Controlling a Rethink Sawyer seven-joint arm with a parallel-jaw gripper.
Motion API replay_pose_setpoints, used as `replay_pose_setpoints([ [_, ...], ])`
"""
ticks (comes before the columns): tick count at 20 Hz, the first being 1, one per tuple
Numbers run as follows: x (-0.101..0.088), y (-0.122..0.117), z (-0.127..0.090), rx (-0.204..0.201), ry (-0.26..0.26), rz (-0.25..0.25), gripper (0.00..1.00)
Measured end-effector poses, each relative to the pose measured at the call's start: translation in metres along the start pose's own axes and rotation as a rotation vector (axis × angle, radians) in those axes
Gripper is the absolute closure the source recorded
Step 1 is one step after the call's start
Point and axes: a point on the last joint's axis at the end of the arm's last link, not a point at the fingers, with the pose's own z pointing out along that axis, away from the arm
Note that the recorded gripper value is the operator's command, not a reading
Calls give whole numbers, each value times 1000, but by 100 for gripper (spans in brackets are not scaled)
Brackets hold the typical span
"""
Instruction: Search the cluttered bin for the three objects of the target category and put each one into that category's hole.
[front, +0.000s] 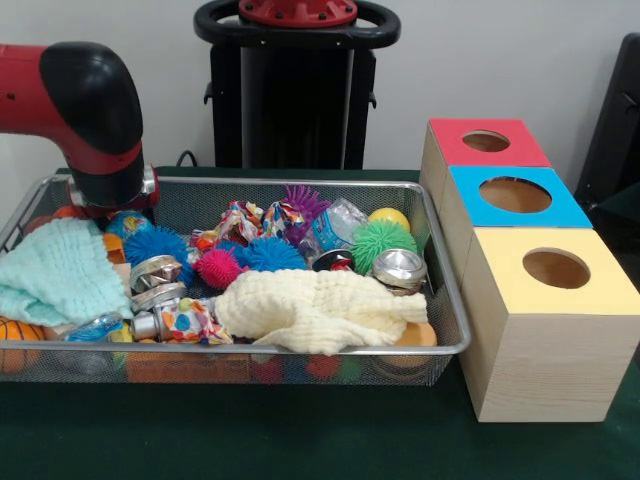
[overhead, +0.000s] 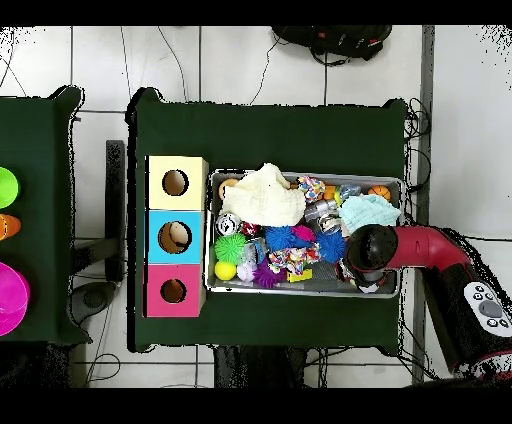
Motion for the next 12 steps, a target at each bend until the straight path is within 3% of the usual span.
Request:
replay_pose_setpoints([
  [3, 0, 0, 0, -1, -1, 1, 0],
  [4, 1, -2, 0, -12, -8, 12, 100],
  [12, 2, -6, 0, -31, -28, 33, 100],
])
